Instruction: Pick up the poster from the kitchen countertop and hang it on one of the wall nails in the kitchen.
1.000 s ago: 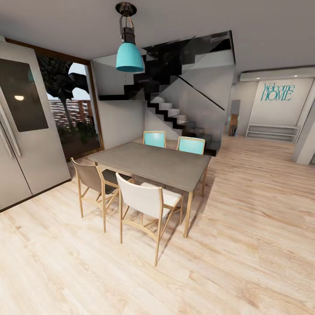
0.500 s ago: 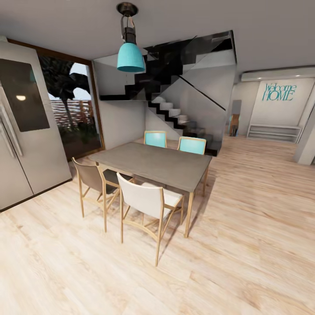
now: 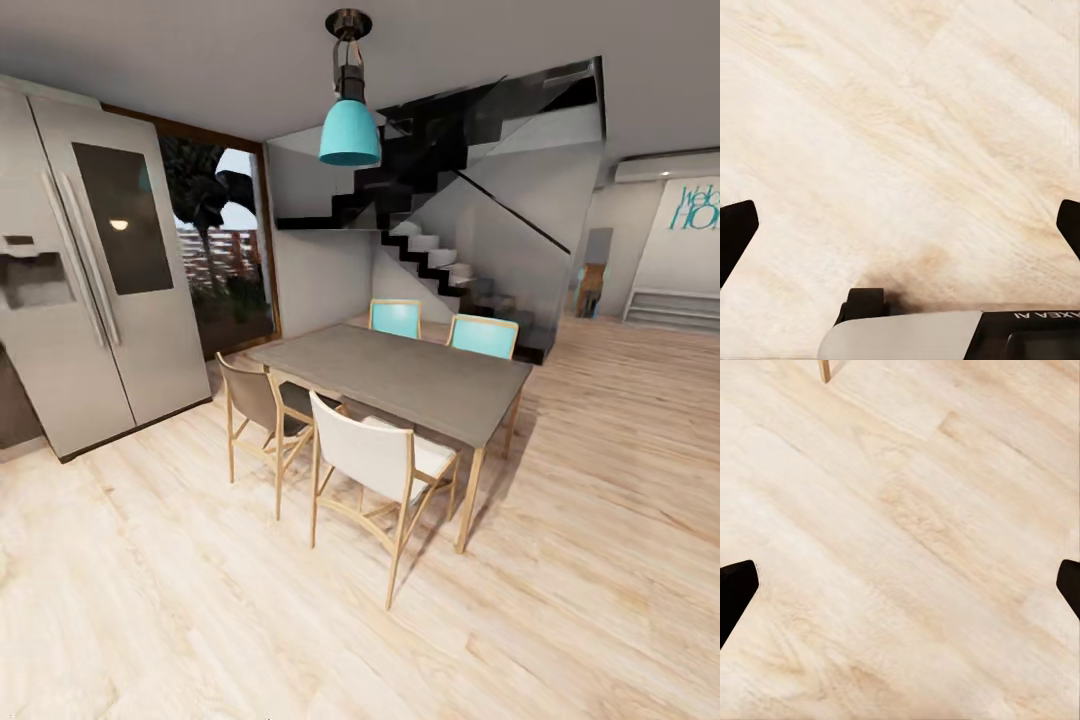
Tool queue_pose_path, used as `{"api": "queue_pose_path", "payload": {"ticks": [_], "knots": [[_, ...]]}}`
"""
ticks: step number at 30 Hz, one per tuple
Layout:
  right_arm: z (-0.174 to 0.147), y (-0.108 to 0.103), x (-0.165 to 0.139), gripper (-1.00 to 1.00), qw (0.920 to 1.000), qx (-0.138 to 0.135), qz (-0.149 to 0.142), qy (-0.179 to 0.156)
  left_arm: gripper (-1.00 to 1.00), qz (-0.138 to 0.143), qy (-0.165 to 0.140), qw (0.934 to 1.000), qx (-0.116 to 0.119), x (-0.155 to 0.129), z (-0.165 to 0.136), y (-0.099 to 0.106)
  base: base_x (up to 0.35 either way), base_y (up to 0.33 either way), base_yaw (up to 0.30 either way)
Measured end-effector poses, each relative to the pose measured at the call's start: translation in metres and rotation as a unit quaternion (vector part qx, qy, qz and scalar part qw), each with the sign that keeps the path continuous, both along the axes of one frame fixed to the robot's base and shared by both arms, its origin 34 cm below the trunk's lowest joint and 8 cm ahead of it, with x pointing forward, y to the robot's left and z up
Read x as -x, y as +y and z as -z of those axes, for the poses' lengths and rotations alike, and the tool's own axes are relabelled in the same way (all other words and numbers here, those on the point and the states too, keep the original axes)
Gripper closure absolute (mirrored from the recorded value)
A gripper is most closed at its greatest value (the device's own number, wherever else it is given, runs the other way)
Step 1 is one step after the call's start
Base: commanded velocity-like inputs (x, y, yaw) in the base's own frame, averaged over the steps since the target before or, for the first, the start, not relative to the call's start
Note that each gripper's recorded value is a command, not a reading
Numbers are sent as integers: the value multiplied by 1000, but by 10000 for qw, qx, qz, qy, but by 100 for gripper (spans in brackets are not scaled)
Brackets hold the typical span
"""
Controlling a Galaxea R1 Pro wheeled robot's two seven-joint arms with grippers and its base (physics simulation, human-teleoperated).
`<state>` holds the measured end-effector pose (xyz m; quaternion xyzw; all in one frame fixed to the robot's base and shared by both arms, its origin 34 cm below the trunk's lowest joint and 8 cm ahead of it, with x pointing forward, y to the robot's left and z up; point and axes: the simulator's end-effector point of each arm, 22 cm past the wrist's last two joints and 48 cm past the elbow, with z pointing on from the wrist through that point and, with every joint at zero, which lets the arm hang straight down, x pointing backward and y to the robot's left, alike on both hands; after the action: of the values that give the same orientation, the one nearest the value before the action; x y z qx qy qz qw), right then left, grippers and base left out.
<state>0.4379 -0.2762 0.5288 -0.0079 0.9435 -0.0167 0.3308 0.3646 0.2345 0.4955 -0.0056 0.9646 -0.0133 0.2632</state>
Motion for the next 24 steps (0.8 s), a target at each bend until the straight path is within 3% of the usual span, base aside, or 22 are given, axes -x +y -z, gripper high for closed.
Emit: {"api": "queue_pose_path", "payload": {"ticks": [5, 14, 24], "knots": [[0, 0, 0, -100, 10000, 6, -4, -3, -100, 3, 0, 10000, 0, 0, 0, 0, 0, -11, 284], [0, 0, 0, -100, 10000, 3, -14, -1, -100, 0, 0, 10000, 3, 0, 0, 0, 0, -202, 160], [0, 0, 0, -100, 10000, 11, -16, 2, -100, -3, 7, 10000, 2, 1, 0, 0, 0, -25, 280]]}}
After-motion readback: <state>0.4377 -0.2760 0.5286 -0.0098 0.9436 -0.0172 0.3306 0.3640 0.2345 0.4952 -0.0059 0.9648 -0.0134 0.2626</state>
